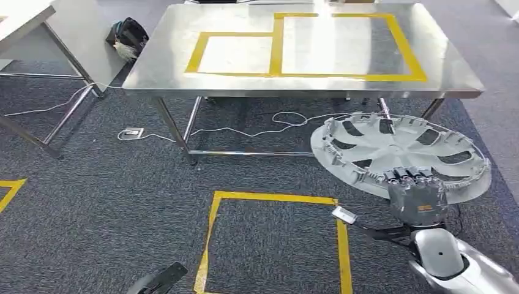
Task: Take the parts from the cabinet and place them on the table.
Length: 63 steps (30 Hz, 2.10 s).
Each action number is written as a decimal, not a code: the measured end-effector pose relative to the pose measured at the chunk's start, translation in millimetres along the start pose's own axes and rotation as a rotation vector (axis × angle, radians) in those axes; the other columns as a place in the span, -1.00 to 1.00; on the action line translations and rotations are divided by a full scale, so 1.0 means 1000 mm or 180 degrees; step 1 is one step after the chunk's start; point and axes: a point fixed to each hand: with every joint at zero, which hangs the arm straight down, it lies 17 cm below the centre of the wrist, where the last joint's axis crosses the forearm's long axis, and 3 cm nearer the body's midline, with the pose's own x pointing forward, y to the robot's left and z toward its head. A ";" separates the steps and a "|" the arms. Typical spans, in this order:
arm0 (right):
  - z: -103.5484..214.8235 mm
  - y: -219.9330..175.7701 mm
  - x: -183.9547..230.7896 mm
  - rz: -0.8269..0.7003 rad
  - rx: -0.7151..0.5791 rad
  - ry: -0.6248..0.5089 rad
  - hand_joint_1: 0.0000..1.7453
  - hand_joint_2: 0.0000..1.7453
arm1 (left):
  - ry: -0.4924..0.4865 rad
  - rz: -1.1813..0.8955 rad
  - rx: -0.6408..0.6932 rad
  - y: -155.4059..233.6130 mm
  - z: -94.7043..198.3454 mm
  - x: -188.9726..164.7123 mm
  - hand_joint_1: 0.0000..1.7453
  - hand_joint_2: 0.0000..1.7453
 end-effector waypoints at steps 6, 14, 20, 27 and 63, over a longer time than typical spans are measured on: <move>-0.003 0.003 0.001 0.0057 0.0031 -0.0041 1.00 1.00 | -0.0016 0.0000 0.0000 0.000 0.000 0.001 -1.00 -1.00; -0.016 0.029 -0.001 0.0246 0.0275 -0.0241 1.00 1.00 | -0.0041 -0.0010 -0.0066 -0.003 -0.001 0.003 -1.00 -1.00; -0.047 0.043 -0.037 0.0417 0.0408 -0.0122 1.00 1.00 | -0.0047 -0.0029 -0.0090 -0.003 -0.001 0.005 -1.00 -1.00; -0.056 0.050 -0.058 0.0475 0.0488 0.0013 1.00 1.00 | -0.0046 -0.0029 -0.0088 -0.003 -0.001 0.004 -1.00 -1.00; -0.135 0.015 -0.115 0.0779 0.0397 0.0069 1.00 1.00 | -0.0001 0.0084 -0.0085 -0.004 -0.002 0.005 -1.00 -1.00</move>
